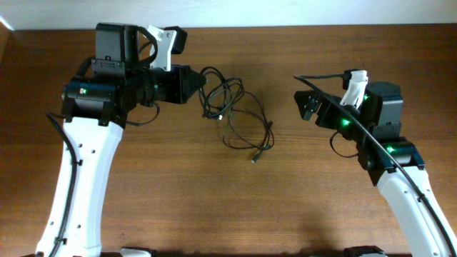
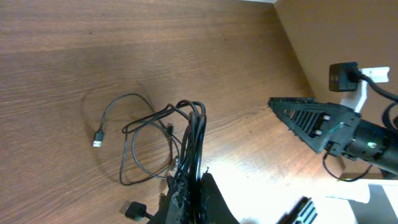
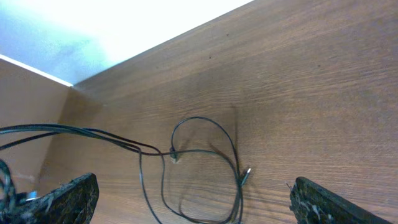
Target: Untangle cables
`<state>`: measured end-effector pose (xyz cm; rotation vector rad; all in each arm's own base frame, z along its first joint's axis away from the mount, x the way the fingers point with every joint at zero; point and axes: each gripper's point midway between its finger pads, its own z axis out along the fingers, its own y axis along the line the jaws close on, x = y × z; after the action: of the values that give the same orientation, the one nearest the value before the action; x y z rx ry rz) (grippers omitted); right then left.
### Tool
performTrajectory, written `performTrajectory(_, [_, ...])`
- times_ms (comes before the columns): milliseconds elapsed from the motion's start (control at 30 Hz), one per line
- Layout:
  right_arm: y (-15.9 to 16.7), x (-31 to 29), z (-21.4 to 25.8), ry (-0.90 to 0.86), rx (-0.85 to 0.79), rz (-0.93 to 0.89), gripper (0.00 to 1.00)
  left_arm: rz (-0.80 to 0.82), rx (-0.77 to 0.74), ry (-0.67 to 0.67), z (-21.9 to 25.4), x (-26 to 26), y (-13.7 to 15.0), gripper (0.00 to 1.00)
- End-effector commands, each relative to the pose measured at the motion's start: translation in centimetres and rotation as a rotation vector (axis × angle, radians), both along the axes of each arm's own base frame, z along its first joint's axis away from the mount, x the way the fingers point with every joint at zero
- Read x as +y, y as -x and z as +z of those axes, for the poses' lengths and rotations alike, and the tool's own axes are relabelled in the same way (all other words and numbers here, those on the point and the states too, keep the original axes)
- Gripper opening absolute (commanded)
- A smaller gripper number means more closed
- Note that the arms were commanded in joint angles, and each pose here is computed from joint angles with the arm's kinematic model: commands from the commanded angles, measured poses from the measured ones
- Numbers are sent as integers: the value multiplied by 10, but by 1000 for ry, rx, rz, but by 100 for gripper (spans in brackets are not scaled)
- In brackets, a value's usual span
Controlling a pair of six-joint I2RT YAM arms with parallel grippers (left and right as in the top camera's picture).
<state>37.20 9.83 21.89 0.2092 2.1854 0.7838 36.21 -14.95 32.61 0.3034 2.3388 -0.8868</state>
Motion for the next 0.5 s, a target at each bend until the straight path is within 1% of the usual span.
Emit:
performTrajectory(0, [0,5,7,-49,5,9,99,17,-32,-32,4,6,-4,3])
performTrajectory(200, [1,5,7,-48,7,9,99,16,-29,-32,4,6,-3,3])
performTrajectory(367, [1,5,5,-47,14,8,99,-16,-30,-34,3,-6,2,4])
performTrajectory(467, [2,5,4,-47,20,8,99,-4,-25,-87,-6,-10,-1,3])
